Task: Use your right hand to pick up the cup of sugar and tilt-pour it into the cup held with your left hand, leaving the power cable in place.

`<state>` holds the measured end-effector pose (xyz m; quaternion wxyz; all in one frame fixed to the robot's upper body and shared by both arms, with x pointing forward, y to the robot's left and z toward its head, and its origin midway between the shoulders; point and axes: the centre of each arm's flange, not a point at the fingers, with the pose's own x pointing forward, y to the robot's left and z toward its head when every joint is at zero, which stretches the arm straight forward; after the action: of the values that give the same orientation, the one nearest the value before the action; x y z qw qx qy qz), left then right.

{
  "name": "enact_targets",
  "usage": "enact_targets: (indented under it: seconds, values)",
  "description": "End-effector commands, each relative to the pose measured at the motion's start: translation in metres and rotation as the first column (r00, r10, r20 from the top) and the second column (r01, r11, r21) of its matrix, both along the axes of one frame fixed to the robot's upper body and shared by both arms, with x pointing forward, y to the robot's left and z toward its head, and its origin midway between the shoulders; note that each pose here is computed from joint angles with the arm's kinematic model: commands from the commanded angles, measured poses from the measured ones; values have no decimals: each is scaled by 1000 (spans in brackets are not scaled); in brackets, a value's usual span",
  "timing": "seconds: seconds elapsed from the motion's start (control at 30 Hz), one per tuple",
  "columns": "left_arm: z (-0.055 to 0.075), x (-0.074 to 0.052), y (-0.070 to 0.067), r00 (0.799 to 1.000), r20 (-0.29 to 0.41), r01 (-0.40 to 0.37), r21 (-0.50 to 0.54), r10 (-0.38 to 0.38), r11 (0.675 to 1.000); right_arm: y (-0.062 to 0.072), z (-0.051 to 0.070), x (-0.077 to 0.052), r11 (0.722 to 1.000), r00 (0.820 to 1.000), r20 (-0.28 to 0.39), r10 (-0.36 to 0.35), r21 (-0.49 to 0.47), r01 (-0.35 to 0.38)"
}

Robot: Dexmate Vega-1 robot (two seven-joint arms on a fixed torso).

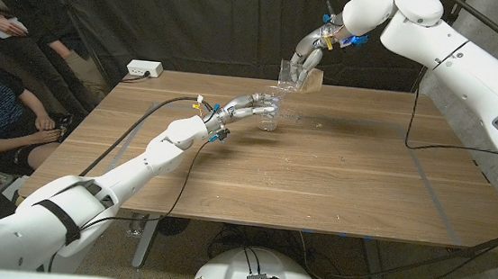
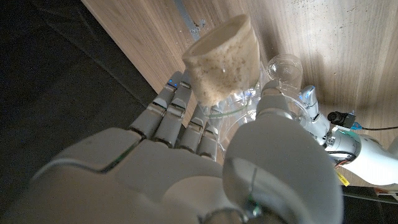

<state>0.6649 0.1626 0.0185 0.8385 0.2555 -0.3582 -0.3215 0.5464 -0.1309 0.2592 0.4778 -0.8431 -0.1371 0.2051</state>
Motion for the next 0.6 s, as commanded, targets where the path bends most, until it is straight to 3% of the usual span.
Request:
enact_targets:
  seconds: [0.03, 0.6]
  values:
    - [7, 7, -5, 1000, 26, -9, 22, 8, 1000, 4, 1, -5, 999, 1000, 20, 21, -28, -20]
    - [15, 12, -12, 999, 53, 6, 42, -8, 999, 14, 5, -14, 993, 998, 64, 27, -113, -19]
